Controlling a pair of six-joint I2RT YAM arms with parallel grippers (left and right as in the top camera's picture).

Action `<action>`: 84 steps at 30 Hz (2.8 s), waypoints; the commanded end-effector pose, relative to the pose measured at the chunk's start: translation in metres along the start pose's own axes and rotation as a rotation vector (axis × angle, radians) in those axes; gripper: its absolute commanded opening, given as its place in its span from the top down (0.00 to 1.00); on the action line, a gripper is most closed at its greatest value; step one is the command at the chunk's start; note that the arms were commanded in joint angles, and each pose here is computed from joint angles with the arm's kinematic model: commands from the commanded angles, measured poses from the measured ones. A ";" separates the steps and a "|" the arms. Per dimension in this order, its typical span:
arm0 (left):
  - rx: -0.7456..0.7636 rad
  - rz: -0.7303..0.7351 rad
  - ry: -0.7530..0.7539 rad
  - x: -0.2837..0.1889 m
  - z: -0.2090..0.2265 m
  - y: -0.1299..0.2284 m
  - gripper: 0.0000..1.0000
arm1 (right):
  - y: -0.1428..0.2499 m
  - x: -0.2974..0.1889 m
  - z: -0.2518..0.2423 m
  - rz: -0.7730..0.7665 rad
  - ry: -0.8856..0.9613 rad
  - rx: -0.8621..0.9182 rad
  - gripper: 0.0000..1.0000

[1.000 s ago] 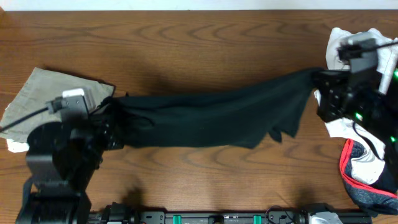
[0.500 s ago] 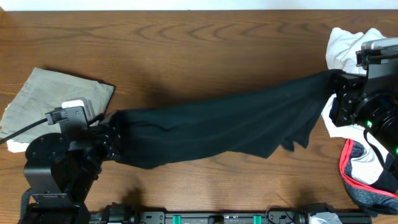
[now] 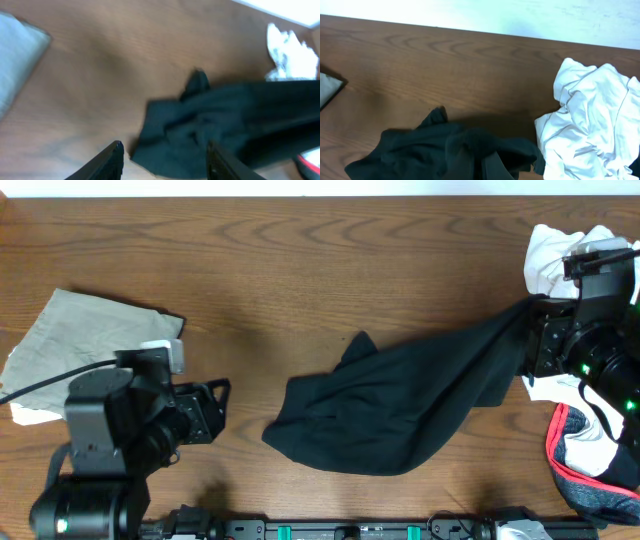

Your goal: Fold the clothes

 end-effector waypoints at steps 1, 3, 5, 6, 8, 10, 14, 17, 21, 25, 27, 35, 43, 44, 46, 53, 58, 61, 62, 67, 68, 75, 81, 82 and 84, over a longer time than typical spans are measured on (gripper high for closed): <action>-0.044 0.152 0.106 0.017 -0.003 0.013 0.48 | -0.003 0.001 -0.003 -0.004 0.015 0.017 0.99; -0.067 0.216 0.136 0.027 0.000 0.021 0.53 | -0.003 0.003 -0.003 0.005 0.013 0.018 0.99; -0.070 0.265 0.143 0.038 0.003 0.030 0.55 | -0.002 0.005 -0.002 0.015 0.009 0.018 0.99; -0.065 0.283 0.145 0.041 0.003 0.034 0.56 | -0.002 0.006 -0.003 0.019 0.009 0.019 0.99; -0.053 0.323 0.156 0.050 0.002 0.043 0.56 | -0.002 0.007 -0.003 0.023 0.009 0.018 0.99; -0.038 0.351 0.173 0.057 -0.001 0.050 0.55 | -0.002 0.007 -0.003 0.023 0.009 0.019 0.99; 0.017 0.382 0.244 0.076 -0.016 0.063 0.55 | -0.002 0.007 -0.003 0.025 0.008 0.019 0.99; 0.038 0.391 0.244 0.093 -0.025 0.072 0.55 | -0.002 0.007 -0.003 0.025 0.008 0.019 0.99; 0.071 0.437 0.222 0.120 -0.037 0.089 0.55 | -0.002 0.007 -0.003 0.025 0.008 0.019 0.99; 0.050 0.493 0.160 0.151 -0.049 0.108 0.64 | -0.002 0.007 -0.003 0.025 0.008 0.019 0.99; 0.020 0.523 0.109 0.166 -0.053 0.119 0.66 | -0.002 0.007 -0.003 0.025 0.008 0.019 0.99; -0.066 0.625 -0.056 0.214 -0.048 0.153 0.66 | -0.002 0.007 -0.003 0.025 0.012 0.018 0.99; -0.066 0.644 -0.088 0.242 -0.042 0.163 0.52 | -0.002 0.007 -0.003 0.025 0.013 0.018 0.99; -0.065 0.639 -0.081 0.244 -0.043 0.163 0.51 | -0.002 0.007 -0.003 0.025 0.013 0.018 0.99; -0.064 0.629 -0.064 0.247 -0.046 0.162 0.50 | -0.002 0.007 -0.003 0.024 0.013 0.018 0.99; -0.064 0.617 -0.047 0.250 -0.048 0.161 0.50 | -0.002 0.007 -0.003 0.024 0.012 0.018 0.99; -0.063 0.611 -0.038 0.250 -0.050 0.160 0.50 | -0.002 0.007 -0.003 0.024 0.012 0.018 0.99; -0.063 0.609 -0.034 0.251 -0.050 0.160 0.50 | -0.002 0.007 -0.003 0.024 0.013 0.018 0.99; -0.063 0.609 -0.034 0.251 -0.050 0.160 0.50 | -0.002 0.007 -0.003 0.024 0.013 0.018 0.99; -0.062 0.592 -0.024 0.252 -0.052 0.158 0.50 | -0.003 0.007 -0.003 0.020 0.013 0.017 0.99; -0.060 0.586 -0.027 0.252 -0.052 0.157 0.50 | -0.003 0.007 -0.003 0.020 0.013 0.017 0.99; -0.056 0.548 -0.035 0.255 -0.052 0.154 0.55 | -0.003 0.007 -0.003 0.020 0.013 0.017 0.99; -0.051 0.563 -0.003 0.252 -0.056 0.154 0.94 | -0.003 0.007 -0.003 0.019 0.014 0.018 0.99; -0.037 0.575 0.025 0.250 -0.059 0.153 0.94 | -0.003 0.007 -0.004 0.018 0.018 0.017 0.99; 0.022 0.574 0.093 0.240 -0.069 0.147 0.94 | -0.003 0.007 -0.005 0.017 0.034 0.017 0.99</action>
Point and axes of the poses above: each gripper's point midway between its finger pads, its own x axis out along the fingers, its own z axis along the line the jaws close on, y = z × x, the point moved 8 cm from there along -x, back along the fingers, and after that the axes turned 10 degrees about -x, right-handed, at the moved point
